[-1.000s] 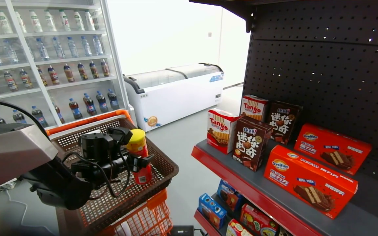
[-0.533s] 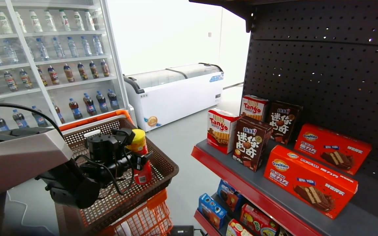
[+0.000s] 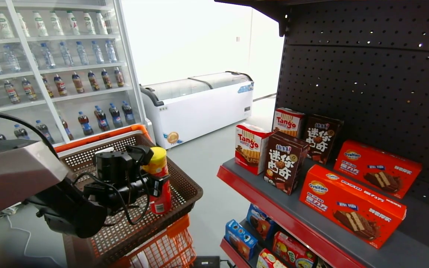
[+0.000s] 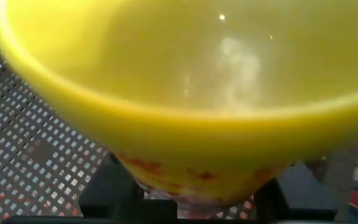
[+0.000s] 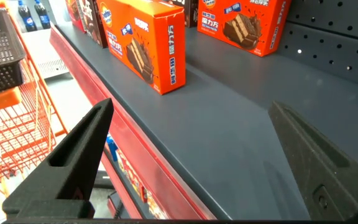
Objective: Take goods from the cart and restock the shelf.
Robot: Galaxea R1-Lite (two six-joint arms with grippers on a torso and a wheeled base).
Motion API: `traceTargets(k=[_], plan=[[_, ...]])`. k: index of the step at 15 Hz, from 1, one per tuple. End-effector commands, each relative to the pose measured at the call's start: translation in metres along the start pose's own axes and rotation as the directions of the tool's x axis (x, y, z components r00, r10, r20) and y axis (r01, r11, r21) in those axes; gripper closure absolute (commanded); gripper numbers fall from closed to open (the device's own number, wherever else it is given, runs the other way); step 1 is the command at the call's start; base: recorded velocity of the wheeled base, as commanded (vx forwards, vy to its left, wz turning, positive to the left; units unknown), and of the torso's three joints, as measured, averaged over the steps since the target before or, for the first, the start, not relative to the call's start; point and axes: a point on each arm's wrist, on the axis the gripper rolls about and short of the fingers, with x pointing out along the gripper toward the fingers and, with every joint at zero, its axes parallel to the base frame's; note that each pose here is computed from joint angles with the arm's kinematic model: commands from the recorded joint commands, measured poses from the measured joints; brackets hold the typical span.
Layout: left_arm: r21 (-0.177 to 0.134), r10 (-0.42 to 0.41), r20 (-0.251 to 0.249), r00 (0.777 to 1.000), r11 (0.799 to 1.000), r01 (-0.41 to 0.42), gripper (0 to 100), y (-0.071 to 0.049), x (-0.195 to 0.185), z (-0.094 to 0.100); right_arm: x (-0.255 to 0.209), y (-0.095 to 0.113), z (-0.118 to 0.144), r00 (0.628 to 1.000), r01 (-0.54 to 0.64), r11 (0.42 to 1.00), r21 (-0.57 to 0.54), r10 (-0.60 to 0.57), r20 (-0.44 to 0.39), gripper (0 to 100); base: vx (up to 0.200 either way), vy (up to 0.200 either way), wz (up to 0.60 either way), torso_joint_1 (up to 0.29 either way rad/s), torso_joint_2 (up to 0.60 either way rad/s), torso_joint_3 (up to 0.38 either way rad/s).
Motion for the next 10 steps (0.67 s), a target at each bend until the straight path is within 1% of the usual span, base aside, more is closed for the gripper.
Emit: traceTargets(k=[1, 2, 3, 4, 5, 6, 7, 9, 10], plan=[[0.043, -0.096, 0.152, 0.984, 0.995, 0.091, 100, -0.022, -0.04, 0.053, 0.0, 0.0, 0.0, 1.0, 0.0, 1.0, 0.0, 0.0, 0.001, 0, 0.0, 0.0, 0.0, 0.0, 0.0, 0.0], [0.062, -0.133, 0.199, 0.971, 0.99, 0.123, 100, -0.03, -0.054, 0.066, 0.0, 0.0, 0.0, 1.0, 0.0, 1.0, 0.0, 0.0, 0.001, 0, 0.0, 0.0, 0.0, 0.0, 0.0, 0.0], [0.1, -0.248, 0.226, 0.942, 0.968, 0.231, 100, -0.049, -0.075, 0.081, 0.0, 0.0, 0.0, 1.0, 0.0, 1.0, 0.0, 0.0, 0.001, 0, 0.0, 0.0, 0.0, 0.0, 0.0, 0.0], [0.129, -0.344, 0.239, 0.908, 0.938, 0.321, 100, -0.059, -0.089, 0.087, 0.0, 0.0, 0.0, 1.0, 0.0, 1.0, 0.0, 0.0, 0.001, 0, 0.0, 0.0, 0.0, 0.0, 0.0, 0.0], [0.148, -0.396, 0.259, 0.881, 0.918, 0.368, 100, -0.067, -0.107, 0.093, 0.0, 0.0, 0.0, 1.0, 0.0, 1.0, 0.0, 0.0, 0.001, 0, 0.0, 0.0, 0.0, 0.0, 0.0, 0.0], [0.159, -0.421, 0.261, 0.869, 0.907, 0.391, 100, -0.072, -0.115, 0.095, 0.0, 0.0, 0.0, 1.0, 0.0, 1.0, 0.0, 0.0, 0.001, 0, 0.0, 0.0, 0.0, 0.0, 0.0, 0.0], [0.149, -0.477, 0.245, 0.844, 0.879, 0.453, 100, -0.081, -0.127, 0.092, 0.0, 0.0, 0.0, 1.0, 0.0, 1.0, 0.0, 0.0, 0.001, 0, 0.0, 0.0, 0.0, 0.0, 0.0, 0.0], [0.145, -0.517, 0.241, 0.821, 0.856, 0.496, 100, -0.082, -0.133, 0.091, 0.0, 0.0, 0.0, 1.0, 0.0, 1.0, 0.0, 0.0, 0.001, 0, 0.0, 0.0, 0.0, 0.0, 0.0, 0.0], [0.147, -0.525, 0.24, 0.817, 0.851, 0.504, 100, -0.081, -0.133, 0.091, 0.0, 0.0, 0.0, 1.0, 0.0, 1.0, 0.0, 0.0, 0.001, 0, 0.0, 0.0, 0.0, 0.0, 0.0, 0.0]])
